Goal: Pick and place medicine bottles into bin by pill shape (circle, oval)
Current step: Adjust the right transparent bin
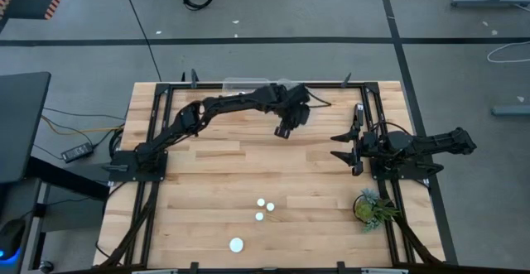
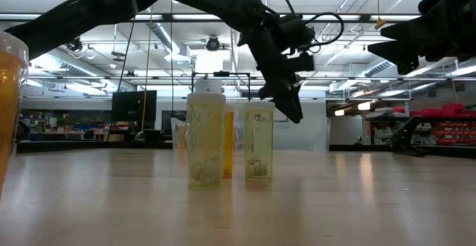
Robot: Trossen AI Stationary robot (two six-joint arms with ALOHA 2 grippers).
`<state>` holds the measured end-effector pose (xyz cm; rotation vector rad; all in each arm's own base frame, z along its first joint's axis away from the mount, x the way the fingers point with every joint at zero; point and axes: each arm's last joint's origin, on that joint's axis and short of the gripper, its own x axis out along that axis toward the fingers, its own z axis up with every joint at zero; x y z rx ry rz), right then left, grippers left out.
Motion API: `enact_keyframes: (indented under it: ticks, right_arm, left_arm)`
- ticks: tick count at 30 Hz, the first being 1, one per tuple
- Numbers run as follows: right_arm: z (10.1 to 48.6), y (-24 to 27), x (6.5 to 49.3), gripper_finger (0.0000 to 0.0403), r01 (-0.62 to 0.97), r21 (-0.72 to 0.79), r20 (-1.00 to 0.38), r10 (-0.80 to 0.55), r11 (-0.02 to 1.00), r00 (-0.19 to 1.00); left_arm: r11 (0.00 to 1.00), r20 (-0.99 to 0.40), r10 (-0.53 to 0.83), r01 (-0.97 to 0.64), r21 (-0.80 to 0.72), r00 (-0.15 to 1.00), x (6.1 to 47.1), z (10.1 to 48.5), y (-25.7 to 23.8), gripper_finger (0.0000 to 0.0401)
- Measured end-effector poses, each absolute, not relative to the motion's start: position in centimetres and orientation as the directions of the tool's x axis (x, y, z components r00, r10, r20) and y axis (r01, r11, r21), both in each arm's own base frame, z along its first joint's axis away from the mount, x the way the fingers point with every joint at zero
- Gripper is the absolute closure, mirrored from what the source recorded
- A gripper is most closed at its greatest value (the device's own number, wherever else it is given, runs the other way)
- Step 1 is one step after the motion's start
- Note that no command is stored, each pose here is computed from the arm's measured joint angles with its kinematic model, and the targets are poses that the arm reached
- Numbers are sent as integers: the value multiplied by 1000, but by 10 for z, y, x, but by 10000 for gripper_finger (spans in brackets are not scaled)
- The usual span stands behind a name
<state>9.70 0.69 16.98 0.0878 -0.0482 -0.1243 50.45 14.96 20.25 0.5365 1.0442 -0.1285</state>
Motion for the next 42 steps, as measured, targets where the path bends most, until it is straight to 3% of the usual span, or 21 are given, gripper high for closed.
enact_keyframes:
  ticks: [6,29,42]
  right_arm:
    - [170,7,97,148,122,90,43,-126,988,991]
    - [170,7,97,148,121,90,43,-125,989,991]
    - [170,7,97,148,121,91,44,-126,988,991]
  left_arm:
    - [832,-818,239,324,450,523,510,193,145,216]
    - [806,-710,355,186,562,608,529,171,156,225]
    - [871,-698,371,31,490,612,530,172,156,236]
